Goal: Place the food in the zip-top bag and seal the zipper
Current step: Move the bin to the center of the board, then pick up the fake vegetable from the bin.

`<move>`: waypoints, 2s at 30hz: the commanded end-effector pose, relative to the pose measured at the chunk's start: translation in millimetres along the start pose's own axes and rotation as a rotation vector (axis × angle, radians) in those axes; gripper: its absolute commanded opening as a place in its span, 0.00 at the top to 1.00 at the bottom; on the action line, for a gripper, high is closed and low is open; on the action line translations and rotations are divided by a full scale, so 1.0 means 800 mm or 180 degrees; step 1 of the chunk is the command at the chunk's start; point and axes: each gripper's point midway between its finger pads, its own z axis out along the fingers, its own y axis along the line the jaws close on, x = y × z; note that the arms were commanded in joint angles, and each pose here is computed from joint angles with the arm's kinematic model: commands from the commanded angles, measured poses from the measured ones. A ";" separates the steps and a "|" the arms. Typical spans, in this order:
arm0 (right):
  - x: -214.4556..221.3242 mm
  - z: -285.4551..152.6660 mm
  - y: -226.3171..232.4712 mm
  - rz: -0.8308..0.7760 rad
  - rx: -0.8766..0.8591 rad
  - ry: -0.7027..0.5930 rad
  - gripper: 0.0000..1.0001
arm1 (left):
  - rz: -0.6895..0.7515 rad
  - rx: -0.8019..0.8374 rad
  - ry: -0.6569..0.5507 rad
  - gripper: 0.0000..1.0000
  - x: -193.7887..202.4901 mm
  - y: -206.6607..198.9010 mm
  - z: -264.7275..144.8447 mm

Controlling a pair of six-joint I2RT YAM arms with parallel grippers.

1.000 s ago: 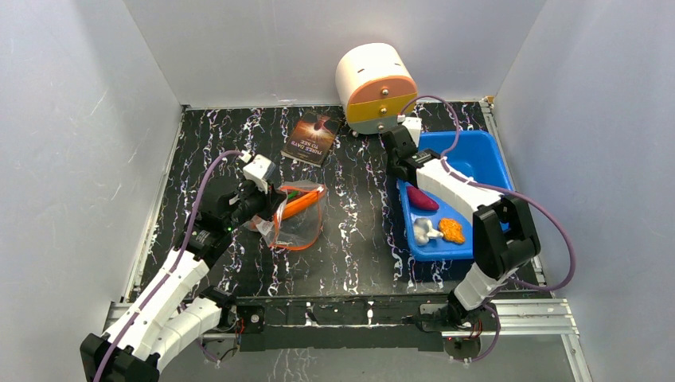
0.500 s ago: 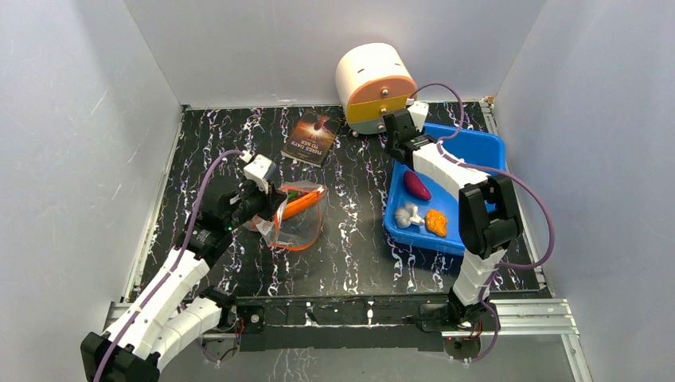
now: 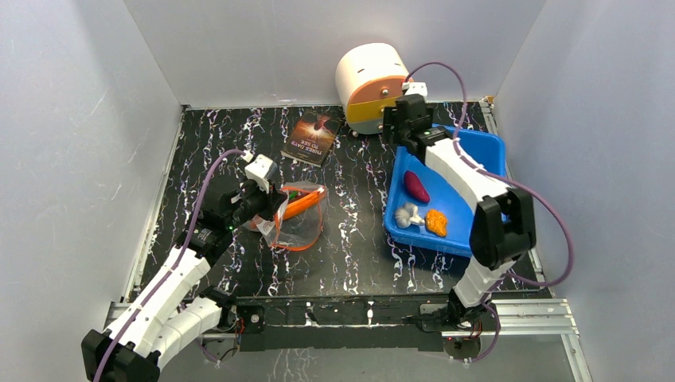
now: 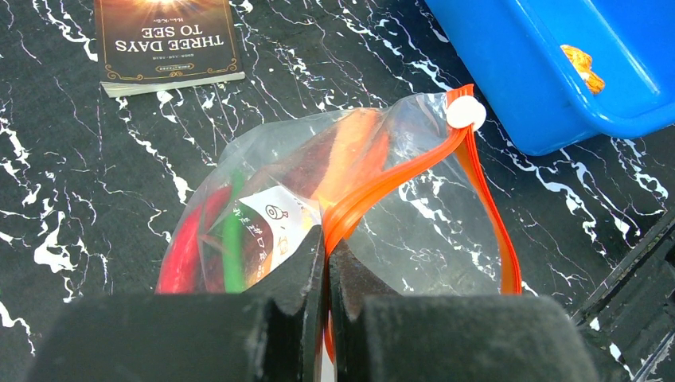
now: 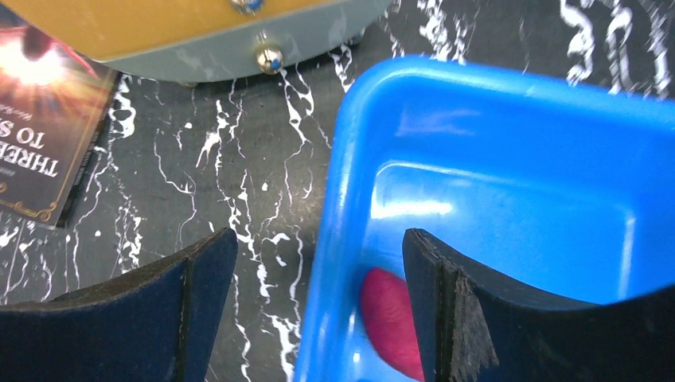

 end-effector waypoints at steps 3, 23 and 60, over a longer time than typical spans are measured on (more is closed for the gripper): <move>-0.050 -0.045 -0.052 -0.0491 -0.0400 -0.0328 0.29 | 0.0010 0.0065 -0.0067 1.00 -0.006 -0.004 -0.001; 0.056 0.013 -0.098 -0.0594 -0.0682 0.0520 0.44 | -0.0049 0.0113 -0.0001 1.00 0.000 -0.007 0.005; 0.171 0.047 -0.080 -0.0548 -0.1030 0.1539 0.45 | -0.0043 0.0113 -0.0011 1.00 -0.001 -0.006 0.006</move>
